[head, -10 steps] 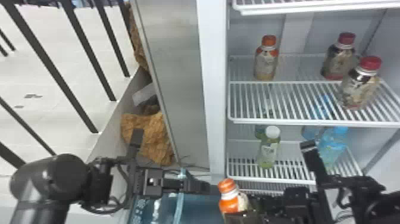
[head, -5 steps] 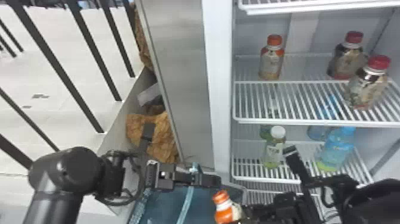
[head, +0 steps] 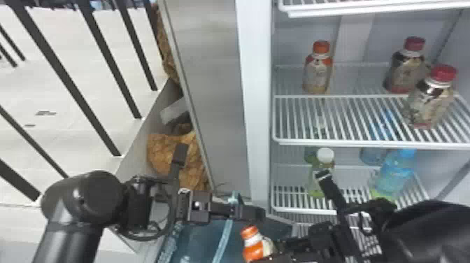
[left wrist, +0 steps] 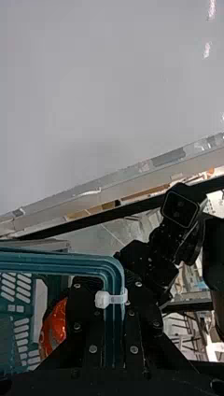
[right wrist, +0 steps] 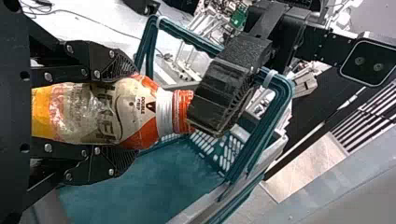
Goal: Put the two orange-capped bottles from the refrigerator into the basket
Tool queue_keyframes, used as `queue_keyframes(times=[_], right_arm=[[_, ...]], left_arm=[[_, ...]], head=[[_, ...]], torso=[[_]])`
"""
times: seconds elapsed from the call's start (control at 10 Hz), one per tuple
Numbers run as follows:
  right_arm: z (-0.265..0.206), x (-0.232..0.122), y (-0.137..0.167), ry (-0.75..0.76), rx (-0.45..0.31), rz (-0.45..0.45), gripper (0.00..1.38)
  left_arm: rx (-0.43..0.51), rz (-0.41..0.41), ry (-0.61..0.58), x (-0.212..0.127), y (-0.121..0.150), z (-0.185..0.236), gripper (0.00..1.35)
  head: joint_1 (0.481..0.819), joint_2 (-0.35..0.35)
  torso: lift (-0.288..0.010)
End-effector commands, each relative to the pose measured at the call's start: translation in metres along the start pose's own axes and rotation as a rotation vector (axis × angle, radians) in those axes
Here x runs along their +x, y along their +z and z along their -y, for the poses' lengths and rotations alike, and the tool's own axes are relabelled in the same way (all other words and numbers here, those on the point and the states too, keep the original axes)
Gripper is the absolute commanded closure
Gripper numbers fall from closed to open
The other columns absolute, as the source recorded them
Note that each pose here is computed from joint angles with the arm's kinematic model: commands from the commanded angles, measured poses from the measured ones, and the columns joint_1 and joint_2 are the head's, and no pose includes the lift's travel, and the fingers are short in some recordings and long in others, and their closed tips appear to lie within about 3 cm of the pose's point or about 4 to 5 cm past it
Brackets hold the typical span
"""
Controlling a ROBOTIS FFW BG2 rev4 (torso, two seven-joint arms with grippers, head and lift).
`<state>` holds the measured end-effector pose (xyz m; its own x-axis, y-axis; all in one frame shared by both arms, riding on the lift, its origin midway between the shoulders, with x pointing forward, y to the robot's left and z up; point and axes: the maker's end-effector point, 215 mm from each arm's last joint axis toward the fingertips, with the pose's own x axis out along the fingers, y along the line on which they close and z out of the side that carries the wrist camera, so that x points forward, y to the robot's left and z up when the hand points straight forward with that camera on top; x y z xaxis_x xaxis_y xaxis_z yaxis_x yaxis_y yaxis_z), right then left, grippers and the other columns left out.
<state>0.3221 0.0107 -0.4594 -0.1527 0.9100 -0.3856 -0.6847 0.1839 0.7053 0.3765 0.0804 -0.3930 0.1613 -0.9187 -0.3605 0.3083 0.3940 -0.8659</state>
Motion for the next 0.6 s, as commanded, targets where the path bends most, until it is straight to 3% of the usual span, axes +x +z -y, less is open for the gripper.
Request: queue_keyframes(times=[0.0, 0.1, 0.2, 0.4, 0.5], right_arm=[[0.004, 0.003, 0.002, 0.005, 0.001, -0.012, 0.80], [0.007, 0.005, 0.006, 0.007, -0.006, -0.016, 0.80], [0.006, 0.006, 0.009, 0.012, -0.008, -0.011, 0.66], [0.003, 0.005, 0.009, 0.020, -0.011, 0.002, 0.16], [0.000, 0.004, 0.013, 0.023, -0.028, 0.007, 0.07]], left_arm=[[-0.003, -0.002, -0.004, 0.001, -0.001, 0.001, 1.21], [-0.003, -0.002, -0.002, 0.001, -0.001, 0.000, 1.21], [-0.003, 0.000, -0.003, 0.001, 0.000, 0.000, 1.21], [-0.005, 0.003, -0.003, -0.001, -0.001, -0.001, 1.21], [-0.010, 0.003, 0.000, -0.001, -0.002, -0.002, 1.21]], head=[[0.695, 0.150], [0.695, 0.152], [0.695, 0.153], [0.695, 0.159], [0.695, 0.160]], torso=[[-0.040], [-0.040], [-0.040], [-0.040], [-0.040]])
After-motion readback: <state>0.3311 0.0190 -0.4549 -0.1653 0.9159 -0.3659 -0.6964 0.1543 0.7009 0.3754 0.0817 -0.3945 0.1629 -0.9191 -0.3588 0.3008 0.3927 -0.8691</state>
